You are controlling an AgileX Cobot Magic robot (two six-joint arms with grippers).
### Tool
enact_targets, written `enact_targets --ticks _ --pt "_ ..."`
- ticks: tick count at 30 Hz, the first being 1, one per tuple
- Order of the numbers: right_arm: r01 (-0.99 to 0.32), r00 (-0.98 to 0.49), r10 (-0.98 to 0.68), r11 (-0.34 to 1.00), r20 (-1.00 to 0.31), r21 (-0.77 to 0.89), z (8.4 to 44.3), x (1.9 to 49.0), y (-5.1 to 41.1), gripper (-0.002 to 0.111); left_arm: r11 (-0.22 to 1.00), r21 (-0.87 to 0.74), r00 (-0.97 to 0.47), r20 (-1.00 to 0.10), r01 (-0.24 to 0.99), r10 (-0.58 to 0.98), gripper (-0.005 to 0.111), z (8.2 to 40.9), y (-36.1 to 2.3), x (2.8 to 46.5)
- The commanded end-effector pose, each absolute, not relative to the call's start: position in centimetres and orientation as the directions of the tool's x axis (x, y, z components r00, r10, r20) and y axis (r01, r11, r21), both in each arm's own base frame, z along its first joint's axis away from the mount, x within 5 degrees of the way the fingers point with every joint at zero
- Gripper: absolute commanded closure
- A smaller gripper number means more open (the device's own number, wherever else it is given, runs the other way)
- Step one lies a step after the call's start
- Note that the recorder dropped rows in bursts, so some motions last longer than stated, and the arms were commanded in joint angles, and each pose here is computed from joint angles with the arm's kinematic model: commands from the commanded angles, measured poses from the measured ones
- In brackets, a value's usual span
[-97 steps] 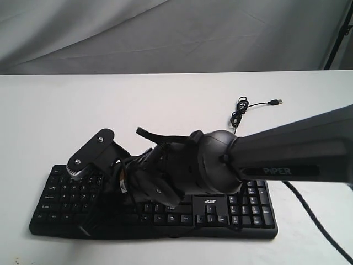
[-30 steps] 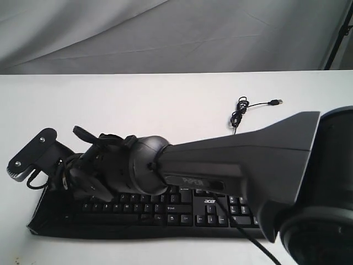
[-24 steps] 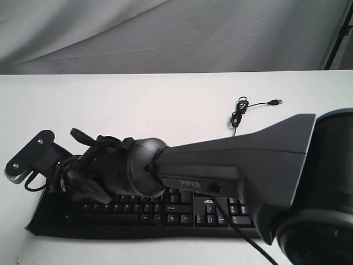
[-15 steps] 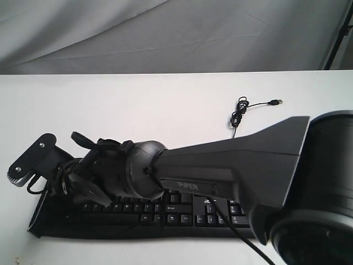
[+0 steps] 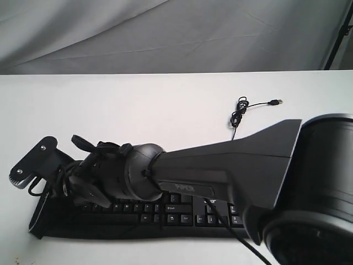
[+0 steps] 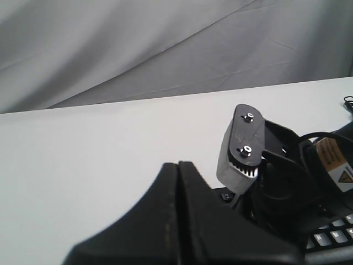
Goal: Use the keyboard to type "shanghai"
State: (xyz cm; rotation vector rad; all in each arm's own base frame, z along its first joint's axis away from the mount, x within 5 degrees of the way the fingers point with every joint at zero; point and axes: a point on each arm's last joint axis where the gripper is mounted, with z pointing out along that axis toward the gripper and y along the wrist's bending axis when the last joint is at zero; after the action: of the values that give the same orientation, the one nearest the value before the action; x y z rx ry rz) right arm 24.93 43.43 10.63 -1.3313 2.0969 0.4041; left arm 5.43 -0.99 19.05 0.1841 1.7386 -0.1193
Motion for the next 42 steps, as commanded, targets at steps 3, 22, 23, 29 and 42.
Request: enact_targets --ticks 3,22,23,29,42 --pt "-0.886 -0.296 -0.688 0.456 -0.663 -0.078 14.4 25.0 42.5 0.108 0.981 0.022 -0.164 -0.985 0.194 0.054 0.107 19.0 -1.0 5.4" --pt "-0.783 -0.439 -0.571 0.621 -0.693 -0.016 13.0 25.3 30.7 0.108 0.981 0.022 -0.164 -0.985 0.194 0.054 0.107 19.0 -1.0 5.4" --pt "-0.783 -0.439 -0.571 0.621 -0.693 -0.016 13.0 25.3 30.7 0.108 0.981 0.022 -0.164 -0.985 0.194 0.054 0.107 19.0 -1.0 5.4" --pt "-0.784 -0.442 -0.575 0.621 -0.689 -0.015 12.5 25.3 30.7 0.108 0.981 0.022 -0.164 -0.985 0.194 0.054 0.107 19.0 -1.0 5.4" --pt "-0.779 -0.447 -0.574 0.627 -0.686 -0.018 11.9 25.8 30.6 0.108 0.981 0.022 -0.164 -0.985 0.194 0.054 0.107 19.0 -1.0 5.4"
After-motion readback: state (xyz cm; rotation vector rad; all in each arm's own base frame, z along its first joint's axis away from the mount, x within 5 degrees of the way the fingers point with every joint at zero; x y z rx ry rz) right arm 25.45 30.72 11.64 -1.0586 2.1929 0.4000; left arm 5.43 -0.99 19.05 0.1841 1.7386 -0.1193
